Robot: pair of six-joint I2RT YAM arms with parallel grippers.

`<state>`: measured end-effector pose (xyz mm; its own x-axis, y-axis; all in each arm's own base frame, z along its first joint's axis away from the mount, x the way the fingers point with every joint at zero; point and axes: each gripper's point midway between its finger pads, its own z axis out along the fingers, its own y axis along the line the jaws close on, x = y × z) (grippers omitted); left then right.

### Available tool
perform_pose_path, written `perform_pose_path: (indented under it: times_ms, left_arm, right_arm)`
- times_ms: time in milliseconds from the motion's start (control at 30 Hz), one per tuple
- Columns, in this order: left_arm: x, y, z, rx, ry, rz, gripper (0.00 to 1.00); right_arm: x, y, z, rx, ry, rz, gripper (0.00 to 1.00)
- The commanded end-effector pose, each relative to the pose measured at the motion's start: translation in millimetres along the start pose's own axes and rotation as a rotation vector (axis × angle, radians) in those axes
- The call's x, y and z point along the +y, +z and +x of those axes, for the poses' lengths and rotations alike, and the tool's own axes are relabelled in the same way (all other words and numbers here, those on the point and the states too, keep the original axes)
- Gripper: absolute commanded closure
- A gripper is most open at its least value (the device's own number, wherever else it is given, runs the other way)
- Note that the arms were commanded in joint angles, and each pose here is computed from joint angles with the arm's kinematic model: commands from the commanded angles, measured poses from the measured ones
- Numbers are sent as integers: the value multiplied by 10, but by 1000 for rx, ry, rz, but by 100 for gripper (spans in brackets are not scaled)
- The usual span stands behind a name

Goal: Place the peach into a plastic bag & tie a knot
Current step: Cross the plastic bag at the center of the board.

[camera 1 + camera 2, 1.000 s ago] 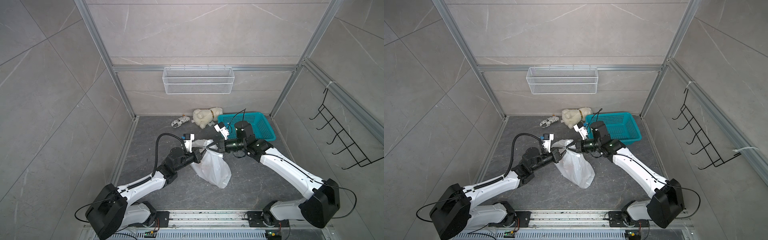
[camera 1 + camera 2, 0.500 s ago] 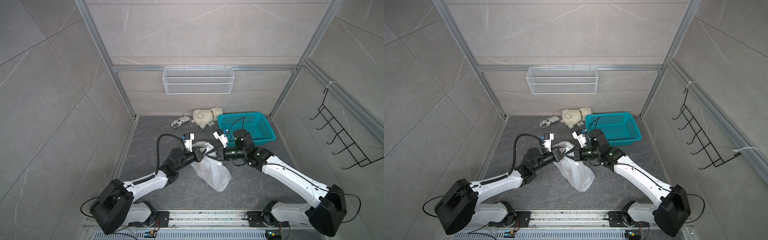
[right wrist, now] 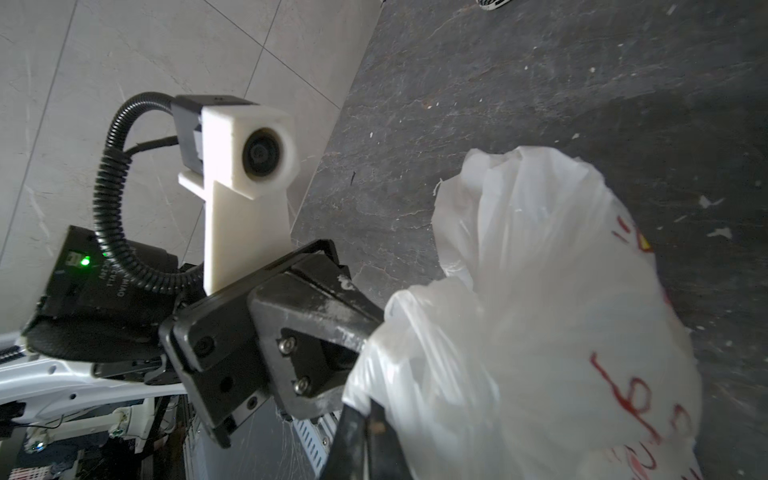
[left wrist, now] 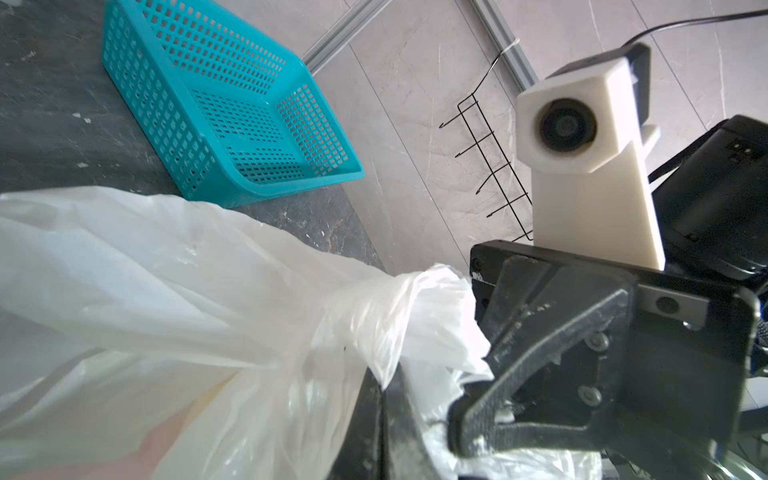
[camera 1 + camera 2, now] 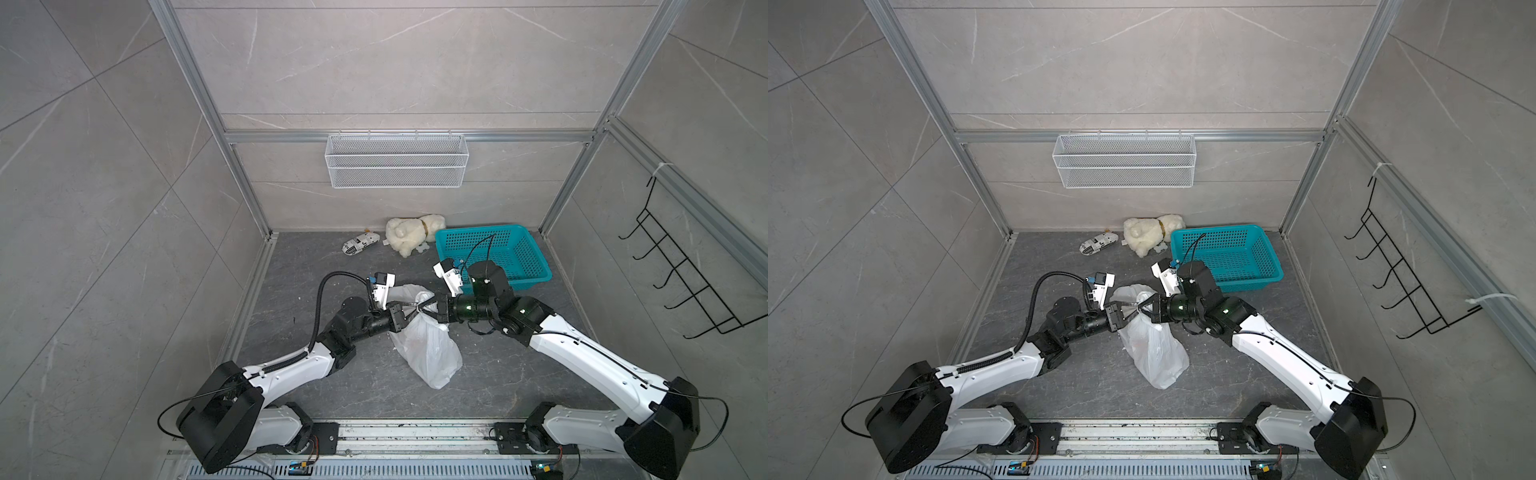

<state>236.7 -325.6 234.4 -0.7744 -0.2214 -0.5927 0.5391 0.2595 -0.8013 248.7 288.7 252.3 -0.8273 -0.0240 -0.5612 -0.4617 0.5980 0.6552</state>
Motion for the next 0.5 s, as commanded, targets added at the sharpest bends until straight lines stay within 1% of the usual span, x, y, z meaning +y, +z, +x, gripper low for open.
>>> perform_pose_path:
  times_ms: [0, 133, 233, 300, 400, 467]
  left_arm:
    - [-313, 52, -45, 60, 18, 104, 100]
    - [-387, 155, -37, 107, 4, 153, 99]
    - [-404, 178, -71, 99, 10, 158, 97]
    - [-408, 186, -91, 92, 12, 157, 92]
    - [-398, 207, -81, 97, 1, 165, 79]
    - [-394, 205, -84, 90, -3, 169, 73]
  right_arm:
    - [-30, -113, -20, -15, -54, 56, 96]
    - [39, -90, -14, 7, -66, 20, 96]
    - [76, -78, -9, 19, -66, -2, 96]
    - [135, -79, -12, 24, -66, -34, 96]
    - [180, -80, -33, 16, -64, -60, 94]
    - [165, -62, -23, 22, -60, -56, 93]
